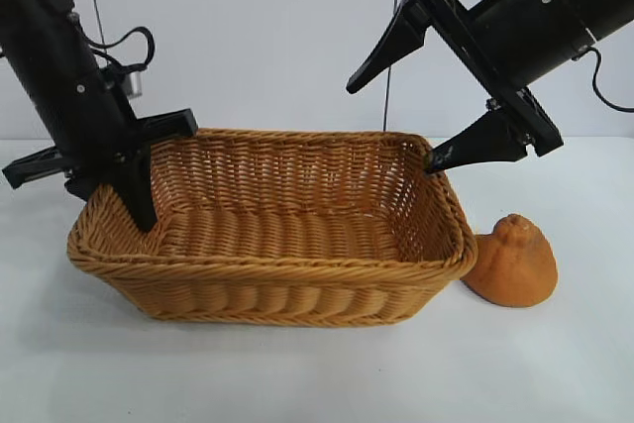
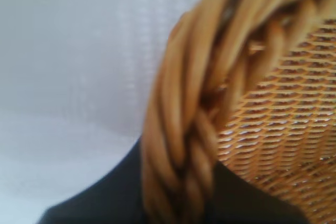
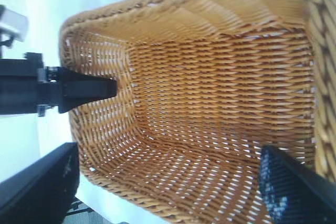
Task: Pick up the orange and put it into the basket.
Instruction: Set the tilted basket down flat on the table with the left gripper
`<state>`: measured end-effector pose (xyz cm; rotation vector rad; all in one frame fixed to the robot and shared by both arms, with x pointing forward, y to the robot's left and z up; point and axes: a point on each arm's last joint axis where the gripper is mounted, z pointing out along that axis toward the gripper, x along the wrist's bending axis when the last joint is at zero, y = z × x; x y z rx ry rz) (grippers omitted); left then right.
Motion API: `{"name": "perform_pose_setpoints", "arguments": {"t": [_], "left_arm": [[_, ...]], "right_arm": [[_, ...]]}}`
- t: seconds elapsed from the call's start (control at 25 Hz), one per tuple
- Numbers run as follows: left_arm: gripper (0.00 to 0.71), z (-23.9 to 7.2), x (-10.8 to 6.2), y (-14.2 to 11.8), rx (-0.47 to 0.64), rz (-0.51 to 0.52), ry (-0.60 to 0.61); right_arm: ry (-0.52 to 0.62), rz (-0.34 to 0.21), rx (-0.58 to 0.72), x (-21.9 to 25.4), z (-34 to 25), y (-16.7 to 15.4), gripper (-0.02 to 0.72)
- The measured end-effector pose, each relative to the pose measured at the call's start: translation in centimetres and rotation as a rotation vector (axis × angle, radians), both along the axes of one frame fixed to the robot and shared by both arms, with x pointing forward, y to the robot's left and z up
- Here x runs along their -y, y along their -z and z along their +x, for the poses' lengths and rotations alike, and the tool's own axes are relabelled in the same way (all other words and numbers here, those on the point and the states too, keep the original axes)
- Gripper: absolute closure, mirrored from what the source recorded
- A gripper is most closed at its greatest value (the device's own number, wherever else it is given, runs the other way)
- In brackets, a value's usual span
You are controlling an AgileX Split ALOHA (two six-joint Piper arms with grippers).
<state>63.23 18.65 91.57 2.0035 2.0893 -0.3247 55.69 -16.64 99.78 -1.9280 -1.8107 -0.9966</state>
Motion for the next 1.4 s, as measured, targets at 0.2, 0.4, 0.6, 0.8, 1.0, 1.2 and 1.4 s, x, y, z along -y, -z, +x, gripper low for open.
{"name": "perform_pose_setpoints", "arguments": {"t": [0.2,0.4,0.6,0.8,1.0,1.2,1.4], "left_arm": [[0.625,0.3,0.0,0.9,0.002,0.004,-0.008],[0.582,0.3,0.1,1.0,0.002,-0.001,-0.011],[0.188,0.3,0.1,1.0,0.002,-0.007,-0.023],[0.055,0.2,0.2,0.3,0.000,-0.014,-0.022],[0.044,0.2,0.0,-3.8,0.065,-0.003,0.020],[0.043,0.2,-1.6,-8.6,0.180,0.134,0.084],[0.041,0.5,-6.1,-10.6,0.198,0.260,0.043]], "right_arm": [[0.000,0.000,0.000,0.0,0.0,0.0,0.072],[0.000,0.000,0.000,0.0,0.0,0.0,0.072],[0.000,0.000,0.000,0.0,0.0,0.0,0.072],[0.000,0.000,0.000,0.0,0.0,0.0,0.072],[0.000,0.000,0.000,0.0,0.0,0.0,0.072],[0.000,0.000,0.000,0.0,0.0,0.0,0.072],[0.000,0.000,0.000,0.0,0.0,0.0,0.072]]}}
